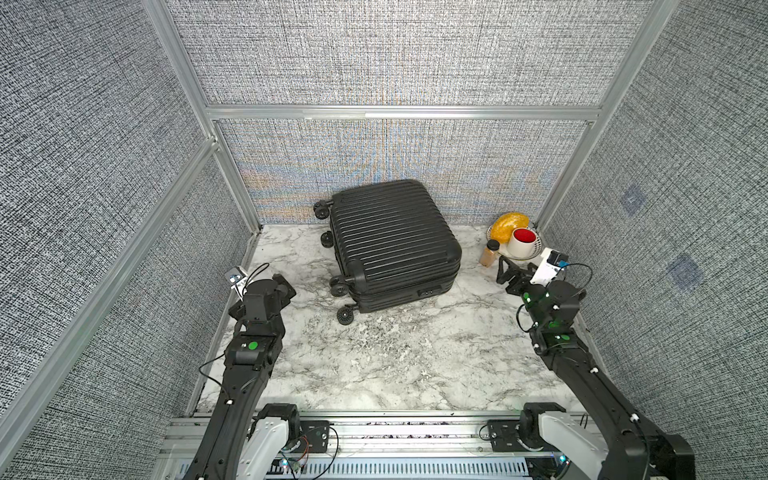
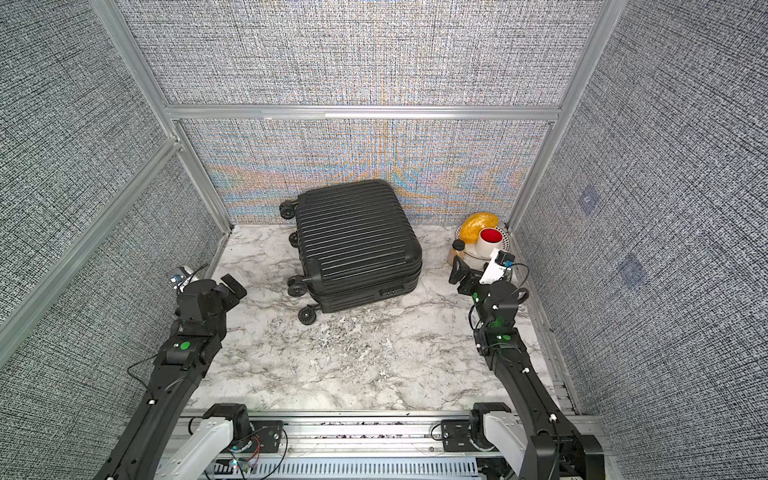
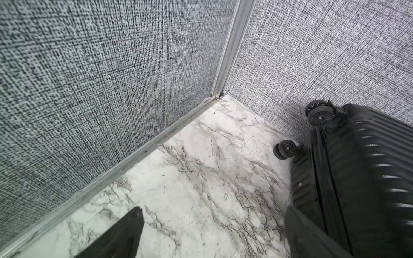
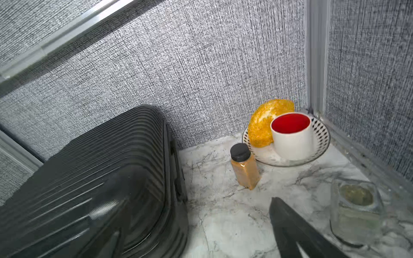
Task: Open the suitcase zippers
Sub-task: Adjust the suitcase at the center of the board.
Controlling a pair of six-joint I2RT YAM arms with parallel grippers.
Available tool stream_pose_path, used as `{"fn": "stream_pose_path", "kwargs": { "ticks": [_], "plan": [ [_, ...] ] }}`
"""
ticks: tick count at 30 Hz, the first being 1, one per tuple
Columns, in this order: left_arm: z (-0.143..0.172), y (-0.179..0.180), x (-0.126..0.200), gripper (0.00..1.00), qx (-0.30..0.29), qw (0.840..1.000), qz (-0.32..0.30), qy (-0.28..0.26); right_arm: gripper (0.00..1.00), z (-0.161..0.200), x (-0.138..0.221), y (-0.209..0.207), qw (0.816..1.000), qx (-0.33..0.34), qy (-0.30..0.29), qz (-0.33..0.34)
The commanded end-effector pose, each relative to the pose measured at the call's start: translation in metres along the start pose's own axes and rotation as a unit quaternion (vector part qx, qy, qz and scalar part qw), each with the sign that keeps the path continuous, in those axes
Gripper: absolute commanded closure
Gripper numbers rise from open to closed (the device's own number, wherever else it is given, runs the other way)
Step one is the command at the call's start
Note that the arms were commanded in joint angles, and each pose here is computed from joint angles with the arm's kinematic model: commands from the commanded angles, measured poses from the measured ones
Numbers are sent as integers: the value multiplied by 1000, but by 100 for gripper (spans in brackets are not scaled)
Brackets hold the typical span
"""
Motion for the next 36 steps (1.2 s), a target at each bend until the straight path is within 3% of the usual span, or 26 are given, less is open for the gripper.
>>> {"fn": "stream_pose_path", "kwargs": {
  "ticks": [1, 5, 8, 10, 18, 25, 29, 32, 36],
  "plan": [
    [6, -16, 0, 0, -32, 993, 65, 91, 2, 7, 1, 1, 995, -75, 72, 1],
    [7, -50, 2, 1, -72, 965, 170, 187, 2, 4, -5, 11, 988, -98, 104, -58],
    [12, -66, 6, 1, -74, 935, 248, 240, 2, 7, -10, 23, 978, -98, 117, -140],
    [19, -71, 4, 1, -72, 920, 277, 267, 2, 13, -14, 31, 973, -98, 139, -155],
    [37, -87, -19, 1, -89, 893, 295, 328, 2, 31, -19, 61, 962, -35, 214, -168],
    [46, -110, -35, 1, -84, 845, 369, 378, 2, 42, -16, 65, 960, -15, 239, -149],
    [56, -118, -52, 1, -90, 827, 375, 410, 2, 47, -15, 64, 958, -17, 245, -144],
    [63, -126, -60, 1, -95, 800, 390, 446, 2, 50, -16, 63, 958, -31, 247, -139],
    [72, -133, -55, 1, -102, 778, 412, 464, 2, 56, -23, 65, 958, -88, 229, -147]
  ]
}}
Point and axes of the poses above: each gripper's point midway between its finger pads, its own x axis back along the fingers, its own y axis along the line the jaws close on, z = x × y, the point moved 10 cm from there along x, back along the fingers, and after that the axes turned 13 degrees about x, right-handed, at the moved point
